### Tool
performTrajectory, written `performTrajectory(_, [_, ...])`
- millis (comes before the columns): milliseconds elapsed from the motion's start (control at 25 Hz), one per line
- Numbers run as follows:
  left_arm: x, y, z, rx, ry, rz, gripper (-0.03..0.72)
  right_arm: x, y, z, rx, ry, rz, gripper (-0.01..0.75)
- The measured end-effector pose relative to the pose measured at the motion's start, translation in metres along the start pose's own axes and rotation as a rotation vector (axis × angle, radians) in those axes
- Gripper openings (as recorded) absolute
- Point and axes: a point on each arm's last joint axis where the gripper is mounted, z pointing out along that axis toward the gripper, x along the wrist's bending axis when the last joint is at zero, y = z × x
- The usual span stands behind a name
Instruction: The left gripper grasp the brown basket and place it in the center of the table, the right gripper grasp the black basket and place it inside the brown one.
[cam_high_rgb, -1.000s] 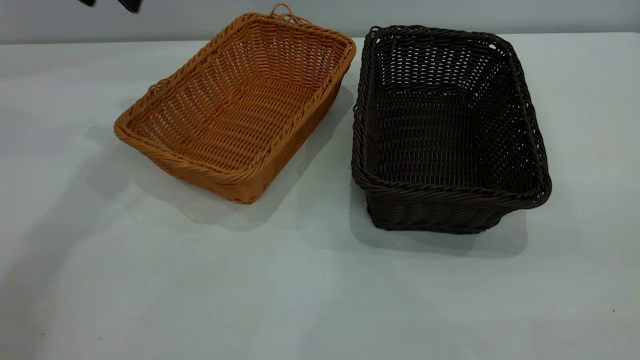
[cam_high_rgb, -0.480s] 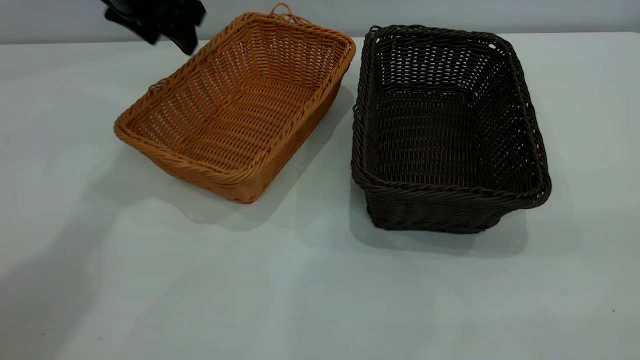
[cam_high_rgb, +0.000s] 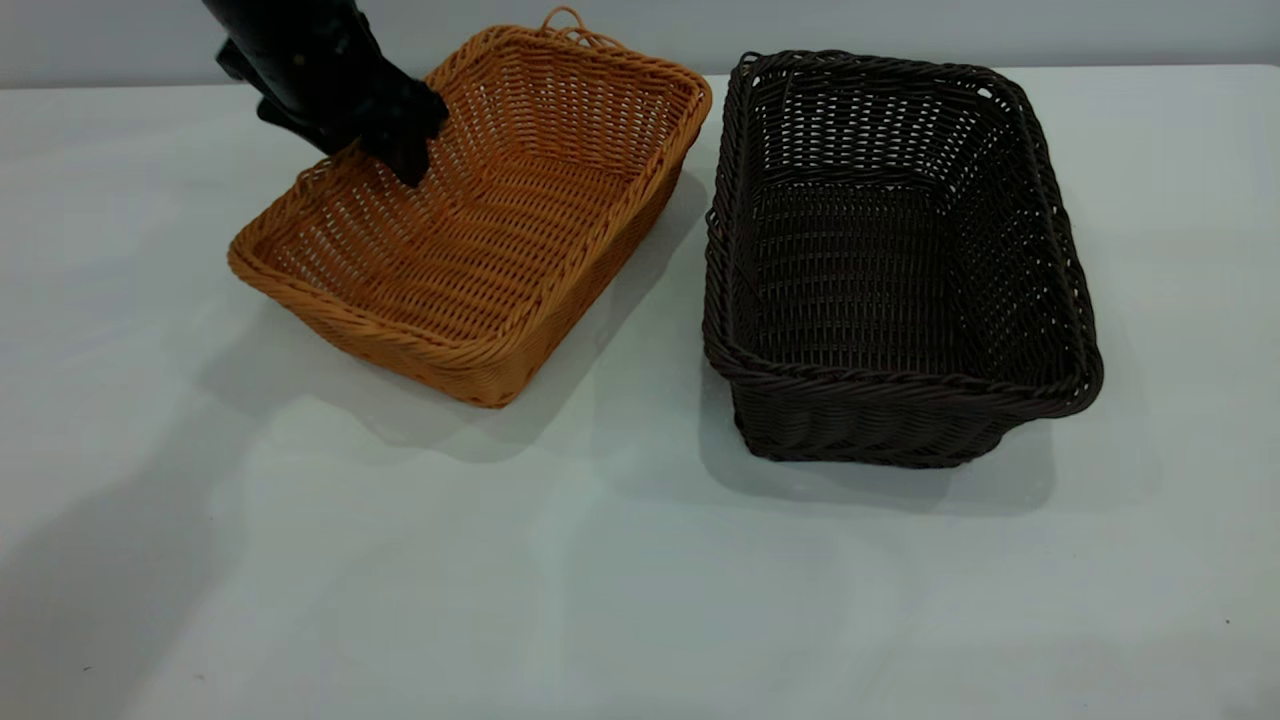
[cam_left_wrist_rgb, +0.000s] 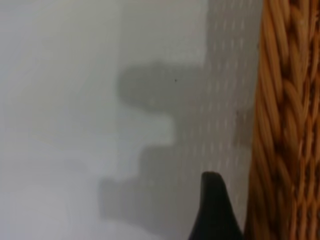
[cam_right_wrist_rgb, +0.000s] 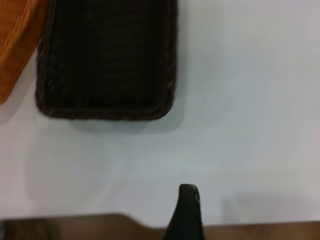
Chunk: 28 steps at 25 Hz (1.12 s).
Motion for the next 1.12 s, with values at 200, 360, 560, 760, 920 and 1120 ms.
performTrajectory(200, [-0.001,-0.004,0.015,-0.020,0.004,0.000,0.391,0.009,0.023,0.043,0.157,0.100,0.054,0.583])
performTrajectory(360, [-0.001,-0.005,0.018,-0.030,0.007,0.007,0.183,0.013,0.032,0.082,0.295,0.168,0.181,0.583])
performTrajectory(560, [0.000,0.003,0.008,-0.065,0.007,-0.014,0.079,0.016,0.038,0.128,0.417,0.210,0.363,0.583])
performTrajectory(760, [0.004,0.018,-0.021,-0.111,0.018,-0.009,0.078,0.013,0.035,0.174,0.521,0.217,0.517,0.583])
performTrajectory(920, [0.011,0.031,-0.049,-0.170,0.041,0.002,0.078,0.013,0.029,0.208,0.585,0.245,0.650,0.583])
performTrajectory(1120, [0.015,0.038,-0.066,-0.200,0.052,-0.001,0.078,0.009,0.023,0.246,0.594,0.244,0.844,0.583])
